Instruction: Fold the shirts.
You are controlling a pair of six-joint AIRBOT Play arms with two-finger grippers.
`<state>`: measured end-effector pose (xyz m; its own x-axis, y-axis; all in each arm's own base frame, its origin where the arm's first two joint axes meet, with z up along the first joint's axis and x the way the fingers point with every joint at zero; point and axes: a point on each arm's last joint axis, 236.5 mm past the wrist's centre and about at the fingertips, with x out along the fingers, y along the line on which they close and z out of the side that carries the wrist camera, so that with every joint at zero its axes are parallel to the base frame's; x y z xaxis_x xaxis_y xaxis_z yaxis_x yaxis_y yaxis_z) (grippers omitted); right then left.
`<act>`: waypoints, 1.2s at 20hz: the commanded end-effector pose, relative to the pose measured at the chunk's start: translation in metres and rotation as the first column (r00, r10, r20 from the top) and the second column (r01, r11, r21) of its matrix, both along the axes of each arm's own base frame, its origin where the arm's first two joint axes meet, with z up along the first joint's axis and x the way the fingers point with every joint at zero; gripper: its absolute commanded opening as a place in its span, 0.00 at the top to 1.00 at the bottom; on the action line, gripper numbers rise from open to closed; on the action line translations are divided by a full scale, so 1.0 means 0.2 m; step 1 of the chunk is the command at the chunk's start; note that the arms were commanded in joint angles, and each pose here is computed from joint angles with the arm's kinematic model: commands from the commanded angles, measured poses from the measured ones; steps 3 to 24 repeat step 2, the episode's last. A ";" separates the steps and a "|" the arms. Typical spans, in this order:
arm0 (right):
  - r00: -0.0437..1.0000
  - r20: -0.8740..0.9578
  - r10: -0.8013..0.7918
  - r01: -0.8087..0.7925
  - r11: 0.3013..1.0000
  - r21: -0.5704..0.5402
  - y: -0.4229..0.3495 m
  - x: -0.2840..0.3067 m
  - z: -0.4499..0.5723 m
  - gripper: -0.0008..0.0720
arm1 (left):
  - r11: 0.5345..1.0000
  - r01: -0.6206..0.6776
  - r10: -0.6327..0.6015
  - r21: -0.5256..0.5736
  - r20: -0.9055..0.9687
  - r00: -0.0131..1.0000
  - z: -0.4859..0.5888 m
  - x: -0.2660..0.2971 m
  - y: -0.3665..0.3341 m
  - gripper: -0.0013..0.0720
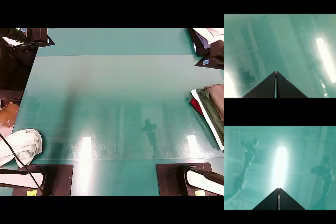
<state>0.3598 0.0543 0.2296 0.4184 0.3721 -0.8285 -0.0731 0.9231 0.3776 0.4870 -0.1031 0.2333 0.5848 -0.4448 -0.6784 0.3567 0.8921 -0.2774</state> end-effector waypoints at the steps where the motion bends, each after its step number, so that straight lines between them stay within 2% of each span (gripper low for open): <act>1: 0.997 0.002 0.071 -0.071 0.997 0.002 0.13 -0.02 0.00 0.97 | 1.000 -0.003 0.003 -0.001 0.008 1.000 0.01 0.01 0.00 0.95; 24: 0.997 0.002 0.072 -0.072 0.997 0.002 0.13 -0.02 0.00 0.97 | 1.000 -0.003 0.003 -0.001 0.008 1.000 0.01 0.01 0.00 0.95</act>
